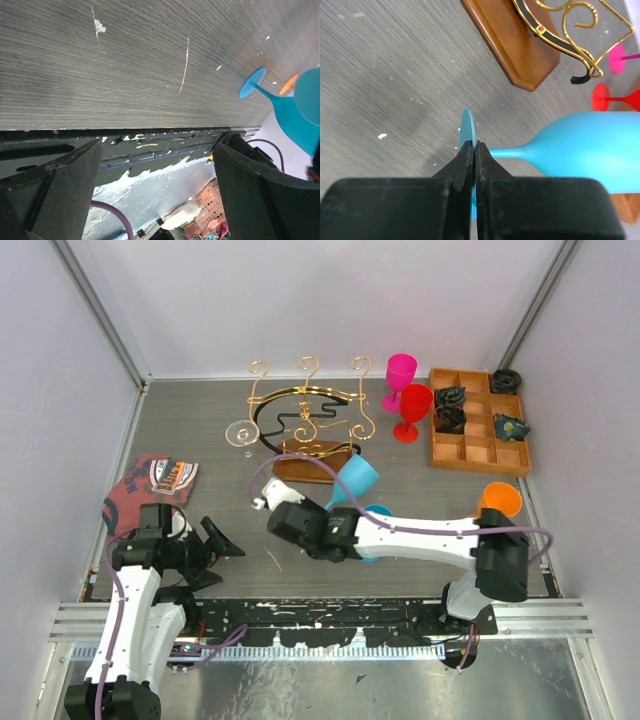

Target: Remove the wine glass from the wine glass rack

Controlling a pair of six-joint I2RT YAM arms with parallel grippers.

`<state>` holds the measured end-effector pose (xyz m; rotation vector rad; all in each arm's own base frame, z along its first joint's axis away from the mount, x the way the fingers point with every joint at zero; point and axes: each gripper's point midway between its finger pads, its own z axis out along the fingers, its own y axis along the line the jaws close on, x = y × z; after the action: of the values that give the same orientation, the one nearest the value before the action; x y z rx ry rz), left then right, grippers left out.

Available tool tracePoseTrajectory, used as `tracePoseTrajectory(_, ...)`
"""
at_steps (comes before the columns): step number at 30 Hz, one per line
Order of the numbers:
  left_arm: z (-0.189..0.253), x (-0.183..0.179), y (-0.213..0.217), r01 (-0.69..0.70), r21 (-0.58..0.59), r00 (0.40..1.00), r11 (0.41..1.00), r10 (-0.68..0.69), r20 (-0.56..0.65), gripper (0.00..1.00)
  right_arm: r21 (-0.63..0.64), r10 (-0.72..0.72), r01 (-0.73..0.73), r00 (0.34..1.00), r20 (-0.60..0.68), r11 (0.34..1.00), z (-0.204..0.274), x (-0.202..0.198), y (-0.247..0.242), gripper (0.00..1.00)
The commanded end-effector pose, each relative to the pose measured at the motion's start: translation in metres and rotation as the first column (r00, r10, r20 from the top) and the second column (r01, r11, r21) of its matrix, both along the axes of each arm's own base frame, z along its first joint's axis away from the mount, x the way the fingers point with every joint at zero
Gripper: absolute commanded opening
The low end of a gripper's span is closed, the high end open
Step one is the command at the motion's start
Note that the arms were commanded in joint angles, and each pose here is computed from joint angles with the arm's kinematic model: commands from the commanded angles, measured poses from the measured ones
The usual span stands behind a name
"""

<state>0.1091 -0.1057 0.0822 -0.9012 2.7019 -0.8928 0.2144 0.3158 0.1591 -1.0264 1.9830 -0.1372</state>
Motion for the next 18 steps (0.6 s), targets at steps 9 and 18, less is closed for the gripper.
tracePoseTrajectory(9, 0.0, -0.003, -0.004, 0.021, -0.027, 1.0, 0.999, -0.021, -0.003, 0.98, -0.306, -0.145, 0.267, 0.919, 0.368, 0.914, -0.063, 0.023, -0.038, 0.01)
tracePoseTrajectory(18, 0.0, -0.003, -0.005, 0.025, -0.032, 1.0, 0.999, -0.025, -0.008, 0.98, -0.395, -0.137, 0.323, 0.892, 0.432, 0.86, -0.108, 0.029, -0.034, 0.01)
